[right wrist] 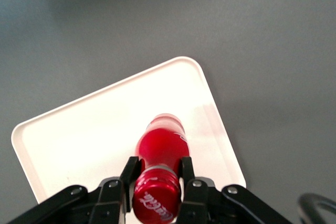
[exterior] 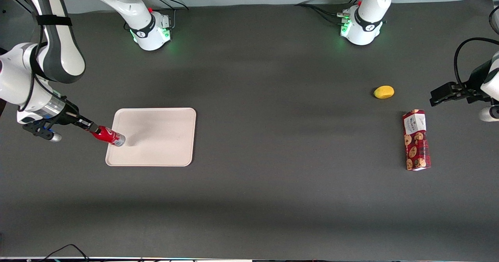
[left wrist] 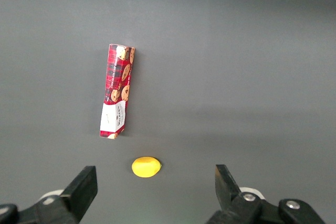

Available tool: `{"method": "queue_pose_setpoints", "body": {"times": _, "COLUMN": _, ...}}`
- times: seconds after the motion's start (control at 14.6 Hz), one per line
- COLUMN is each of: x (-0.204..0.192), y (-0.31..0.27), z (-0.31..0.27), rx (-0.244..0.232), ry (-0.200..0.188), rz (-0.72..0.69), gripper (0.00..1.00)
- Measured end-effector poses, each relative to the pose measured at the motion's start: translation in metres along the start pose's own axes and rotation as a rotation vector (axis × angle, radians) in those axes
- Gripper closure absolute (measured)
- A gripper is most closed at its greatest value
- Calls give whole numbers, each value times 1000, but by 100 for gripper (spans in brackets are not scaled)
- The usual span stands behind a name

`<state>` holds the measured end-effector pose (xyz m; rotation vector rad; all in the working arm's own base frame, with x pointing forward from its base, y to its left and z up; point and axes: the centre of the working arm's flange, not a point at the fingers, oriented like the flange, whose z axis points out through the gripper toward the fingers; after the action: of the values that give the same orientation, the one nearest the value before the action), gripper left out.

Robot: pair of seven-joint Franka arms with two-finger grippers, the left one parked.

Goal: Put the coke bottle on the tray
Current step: 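Lower the bottle onto the tray and stand it upright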

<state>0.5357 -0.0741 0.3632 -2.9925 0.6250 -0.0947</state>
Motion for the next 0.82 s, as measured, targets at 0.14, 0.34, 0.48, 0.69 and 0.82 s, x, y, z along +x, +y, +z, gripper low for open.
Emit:
{"method": "queue_pose_setpoints", "body": {"times": 0.14, "x": -1, "y": 0, "z": 16, "rx": -17, "ry": -27, "rz": -7, "gripper": 63}}
{"method": "queue_pose_setpoints", "body": {"times": 0.34, "x": -1, "y": 1, "z": 40, "rx": -64, "ry": -55, "rz": -41, "gripper": 63}}
{"method": "queue_pose_setpoints", "body": {"times": 0.48, "x": 0, "y": 3, "z": 49, "rx": -74, "ry": -58, "rz": -45, "gripper": 63}}
{"method": "queue_pose_setpoints", "body": {"times": 0.69, "x": 3, "y": 4, "z": 50, "rx": -75, "ry": -50, "rz": -45, "gripper": 63}}
{"method": "queue_pose_setpoints", "body": {"times": 0.82, "x": 4, "y": 6, "z": 49, "rx": -75, "ry": -47, "rz": -42, "gripper": 63}}
